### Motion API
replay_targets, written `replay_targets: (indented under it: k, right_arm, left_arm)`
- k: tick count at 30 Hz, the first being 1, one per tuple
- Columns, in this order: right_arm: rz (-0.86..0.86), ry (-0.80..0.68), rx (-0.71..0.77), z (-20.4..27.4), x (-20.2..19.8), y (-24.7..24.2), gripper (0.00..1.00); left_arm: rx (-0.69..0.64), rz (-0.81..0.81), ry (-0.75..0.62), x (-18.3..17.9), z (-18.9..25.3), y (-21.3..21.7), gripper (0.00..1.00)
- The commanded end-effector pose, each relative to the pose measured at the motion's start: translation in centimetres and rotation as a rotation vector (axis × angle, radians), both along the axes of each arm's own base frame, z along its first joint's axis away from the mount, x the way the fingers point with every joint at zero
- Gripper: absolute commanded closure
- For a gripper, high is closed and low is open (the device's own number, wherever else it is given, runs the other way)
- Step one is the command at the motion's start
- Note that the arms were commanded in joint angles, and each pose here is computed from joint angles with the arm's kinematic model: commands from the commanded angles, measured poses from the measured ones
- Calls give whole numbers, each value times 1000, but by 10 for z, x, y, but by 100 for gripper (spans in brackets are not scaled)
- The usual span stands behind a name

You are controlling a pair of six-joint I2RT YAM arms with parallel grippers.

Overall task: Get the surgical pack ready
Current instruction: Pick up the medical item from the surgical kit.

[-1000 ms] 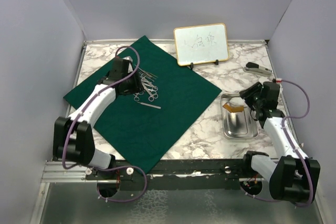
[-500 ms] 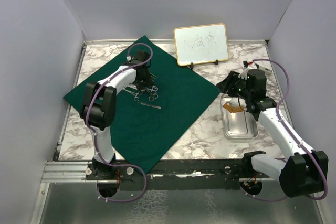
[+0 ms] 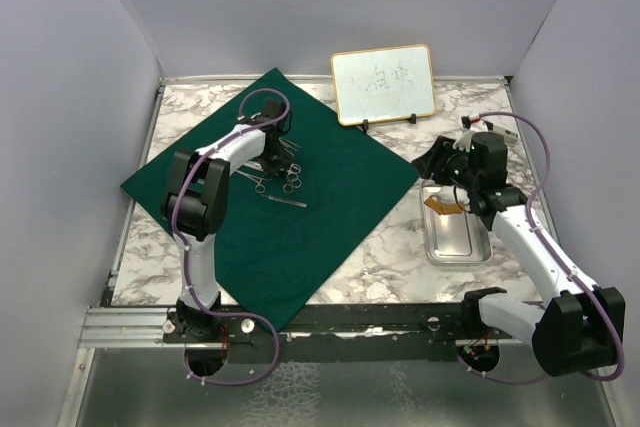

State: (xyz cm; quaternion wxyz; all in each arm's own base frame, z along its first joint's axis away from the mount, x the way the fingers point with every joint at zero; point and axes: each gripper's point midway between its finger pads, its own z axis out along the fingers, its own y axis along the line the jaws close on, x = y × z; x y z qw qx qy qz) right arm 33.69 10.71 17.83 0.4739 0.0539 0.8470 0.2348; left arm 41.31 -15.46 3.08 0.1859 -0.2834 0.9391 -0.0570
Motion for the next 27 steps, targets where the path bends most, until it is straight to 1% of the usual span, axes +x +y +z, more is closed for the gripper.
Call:
replay_targets:
  k: [1,4,7,14,15,16,18,22,25,27]
  right_arm:
    - [35,-25,3,3,-1,6,51]
    - [36,-24,-1,4,-2,6,51]
    - [32,-24,0,3,-1,6,51]
    - [50,-30,5,6,-1,9,51]
    - [58,-33,4,7,-1,11,51]
    - [70,-32,7,7,-1,13,51]
    - [133,-42,21,10,-3,26,51]
    - [332,-64,56,12,-13,68,51]
    - [457,-43,83,5,-20,100,50]
    - [552,-25,132,2,-26,123,49]
  left_arm:
    - [33,35,4,5,-7,6,68]
    - [35,37,19,2,-14,7,68]
    - [41,49,23,-2,-19,9,72]
    - [34,54,-11,2,-13,11,98]
    - [26,51,-19,3,-9,10,100]
    - [15,45,-32,4,-5,9,100]
    - [-3,26,-55,5,4,6,100]
    - [-42,-21,-111,4,22,0,100]
    - [-87,-65,-139,-2,28,-6,100]
    - [-129,-104,-158,-5,33,-15,100]
